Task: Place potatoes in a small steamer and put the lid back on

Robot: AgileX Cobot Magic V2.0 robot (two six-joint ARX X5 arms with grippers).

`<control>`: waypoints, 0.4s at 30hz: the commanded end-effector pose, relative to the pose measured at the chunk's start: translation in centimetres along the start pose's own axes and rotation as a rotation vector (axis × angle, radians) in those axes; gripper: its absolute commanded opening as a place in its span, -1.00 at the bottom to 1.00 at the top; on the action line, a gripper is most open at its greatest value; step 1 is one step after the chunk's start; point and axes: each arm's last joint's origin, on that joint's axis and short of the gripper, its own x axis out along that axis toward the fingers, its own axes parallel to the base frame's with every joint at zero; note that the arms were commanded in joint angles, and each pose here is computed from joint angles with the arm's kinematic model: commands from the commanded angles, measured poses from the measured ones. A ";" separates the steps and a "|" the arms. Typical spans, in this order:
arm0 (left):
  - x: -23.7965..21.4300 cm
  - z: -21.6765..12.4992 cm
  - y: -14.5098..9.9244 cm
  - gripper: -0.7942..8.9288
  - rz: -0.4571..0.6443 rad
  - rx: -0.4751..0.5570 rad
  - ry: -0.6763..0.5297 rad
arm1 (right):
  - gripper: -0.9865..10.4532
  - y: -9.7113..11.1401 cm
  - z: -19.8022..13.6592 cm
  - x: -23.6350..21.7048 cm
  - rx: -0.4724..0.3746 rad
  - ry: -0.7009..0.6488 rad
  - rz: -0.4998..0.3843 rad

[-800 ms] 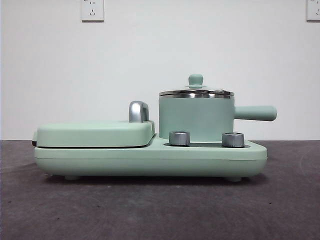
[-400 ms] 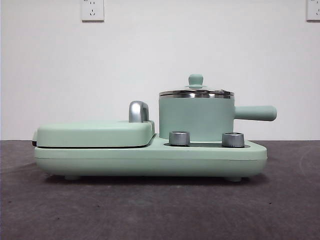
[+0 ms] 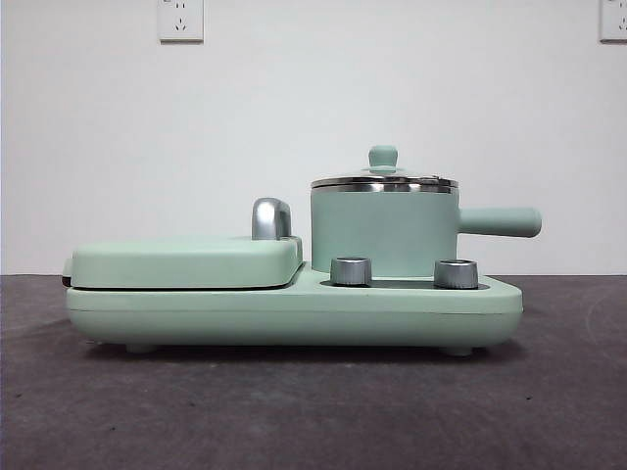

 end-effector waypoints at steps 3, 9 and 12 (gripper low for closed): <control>0.2 -0.6 0.1 -0.78 0.006 0.016 0.016 | -0.80 -1.4 -0.6 0.4 0.019 -0.166 -0.139; 0.2 -0.6 0.1 -0.78 0.006 0.016 0.016 | -0.80 -5.3 -3.1 2.9 -0.060 -0.399 -0.349; 0.2 -0.6 0.1 -0.78 0.006 0.016 0.016 | -0.80 -7.4 -5.1 4.1 -0.108 -0.455 -0.451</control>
